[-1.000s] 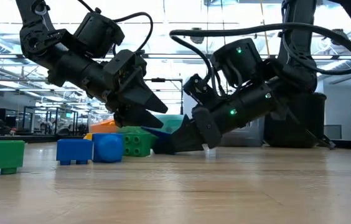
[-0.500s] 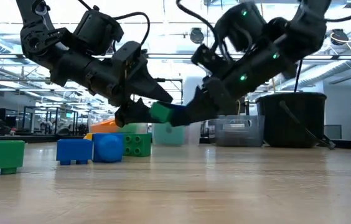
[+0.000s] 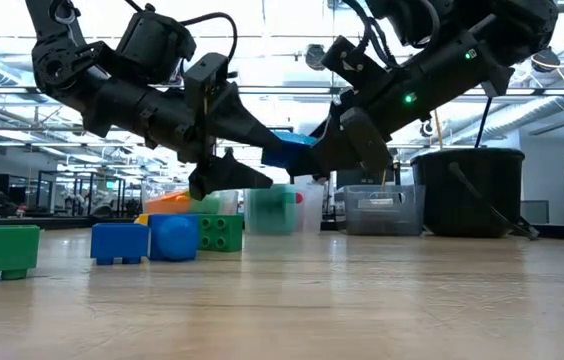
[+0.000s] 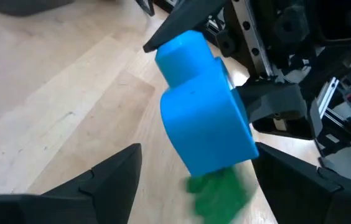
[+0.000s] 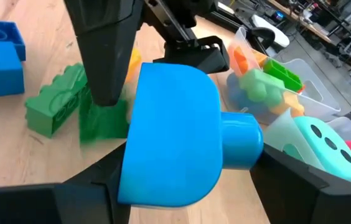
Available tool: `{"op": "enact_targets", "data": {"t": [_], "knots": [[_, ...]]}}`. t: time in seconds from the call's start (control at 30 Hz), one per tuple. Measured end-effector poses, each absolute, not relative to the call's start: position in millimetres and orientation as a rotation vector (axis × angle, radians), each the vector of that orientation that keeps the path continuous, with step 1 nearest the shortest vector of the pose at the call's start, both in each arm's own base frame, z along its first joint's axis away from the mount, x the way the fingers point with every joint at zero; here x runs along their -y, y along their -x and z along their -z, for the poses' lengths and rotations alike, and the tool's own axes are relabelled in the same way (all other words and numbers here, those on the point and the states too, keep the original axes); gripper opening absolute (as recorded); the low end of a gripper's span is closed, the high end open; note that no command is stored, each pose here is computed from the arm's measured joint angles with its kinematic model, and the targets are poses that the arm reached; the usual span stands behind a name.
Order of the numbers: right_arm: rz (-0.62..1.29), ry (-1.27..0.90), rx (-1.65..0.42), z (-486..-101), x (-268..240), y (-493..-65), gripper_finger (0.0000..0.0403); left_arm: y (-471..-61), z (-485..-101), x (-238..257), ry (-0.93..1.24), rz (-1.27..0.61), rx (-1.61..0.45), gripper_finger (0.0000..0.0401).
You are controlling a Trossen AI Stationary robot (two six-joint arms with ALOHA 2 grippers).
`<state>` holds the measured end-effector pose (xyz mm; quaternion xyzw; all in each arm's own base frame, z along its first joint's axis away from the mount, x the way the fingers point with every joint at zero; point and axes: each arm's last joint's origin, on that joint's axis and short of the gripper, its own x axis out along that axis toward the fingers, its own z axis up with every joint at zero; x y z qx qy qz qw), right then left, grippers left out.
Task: Pick & Place Toys
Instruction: Put the blue game piece into the left transparent bin
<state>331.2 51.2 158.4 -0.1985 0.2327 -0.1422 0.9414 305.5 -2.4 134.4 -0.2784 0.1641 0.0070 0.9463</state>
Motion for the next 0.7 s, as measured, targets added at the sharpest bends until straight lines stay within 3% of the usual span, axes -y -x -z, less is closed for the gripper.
{"op": "enact_targets", "data": {"t": [0.37, 0.7], "knots": [[0.283, 0.422, -0.49, -157.1, -51.2, -330.8, 0.0248, -304.6, -131.9, 2.9, 0.53, -0.013, -0.361, 0.0305], [0.253, 0.489, -0.476, -159.0, -57.5, -330.6, 0.0248, -308.4, -145.7, 4.2, 0.637, 0.049, -0.229, 0.0305]]}}
